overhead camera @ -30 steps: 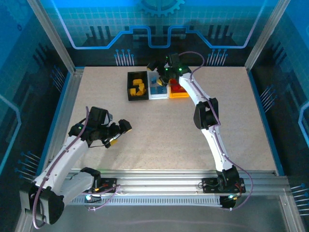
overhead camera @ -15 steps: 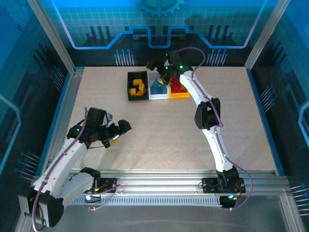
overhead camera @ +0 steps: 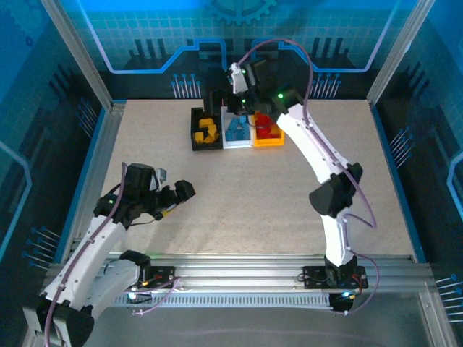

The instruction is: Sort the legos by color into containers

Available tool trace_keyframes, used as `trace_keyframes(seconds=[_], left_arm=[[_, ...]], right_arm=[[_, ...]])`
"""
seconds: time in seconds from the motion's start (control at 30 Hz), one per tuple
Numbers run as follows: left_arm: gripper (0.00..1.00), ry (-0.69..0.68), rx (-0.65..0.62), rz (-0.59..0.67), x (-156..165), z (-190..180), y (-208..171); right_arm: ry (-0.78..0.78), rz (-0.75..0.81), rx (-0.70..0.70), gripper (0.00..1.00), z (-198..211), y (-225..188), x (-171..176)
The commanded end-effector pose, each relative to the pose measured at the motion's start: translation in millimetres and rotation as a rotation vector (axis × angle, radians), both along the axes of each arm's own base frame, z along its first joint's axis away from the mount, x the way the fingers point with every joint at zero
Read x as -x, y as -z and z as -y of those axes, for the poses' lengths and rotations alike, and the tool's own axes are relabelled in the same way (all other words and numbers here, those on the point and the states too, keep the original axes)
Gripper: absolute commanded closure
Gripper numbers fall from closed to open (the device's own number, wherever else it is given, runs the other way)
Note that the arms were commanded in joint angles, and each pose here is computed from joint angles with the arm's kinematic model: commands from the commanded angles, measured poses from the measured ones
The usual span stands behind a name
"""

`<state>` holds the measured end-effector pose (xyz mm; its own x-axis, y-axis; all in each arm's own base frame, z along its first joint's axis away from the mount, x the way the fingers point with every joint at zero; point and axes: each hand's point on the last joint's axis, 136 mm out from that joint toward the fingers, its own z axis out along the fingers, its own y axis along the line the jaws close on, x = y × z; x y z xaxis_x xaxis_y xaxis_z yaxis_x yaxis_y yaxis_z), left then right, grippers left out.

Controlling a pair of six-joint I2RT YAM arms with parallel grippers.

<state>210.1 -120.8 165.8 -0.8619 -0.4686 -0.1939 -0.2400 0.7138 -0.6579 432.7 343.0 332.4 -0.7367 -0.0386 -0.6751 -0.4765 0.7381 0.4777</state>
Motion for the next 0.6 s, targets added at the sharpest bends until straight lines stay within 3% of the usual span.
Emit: trace_keyframes(seconds=[0.0, 0.2, 0.37, 0.57], left_arm=[[0.01, 0.035, -0.033, 0.105, -8.6, 0.0, -25.1], [0.01, -0.037, -0.186, 0.189, -28.3, -23.6, -37.2], [0.01, -0.193, -0.288, 0.206, -54.8, -48.5, -36.8], [0.01, -0.253, -0.354, 0.294, -74.7, -58.8, -42.1]], right_arm=[[0.043, 0.094, 0.172, 0.00, 38.9, 12.6, 10.5], [0.091, 0.336, 0.196, 0.00, 75.5, -10.8, 45.4], [0.156, 0.374, 0.242, 0.00, 121.0, -10.5, 75.9], [0.296, 0.448, 0.258, 0.00, 185.4, -13.3, 109.0]])
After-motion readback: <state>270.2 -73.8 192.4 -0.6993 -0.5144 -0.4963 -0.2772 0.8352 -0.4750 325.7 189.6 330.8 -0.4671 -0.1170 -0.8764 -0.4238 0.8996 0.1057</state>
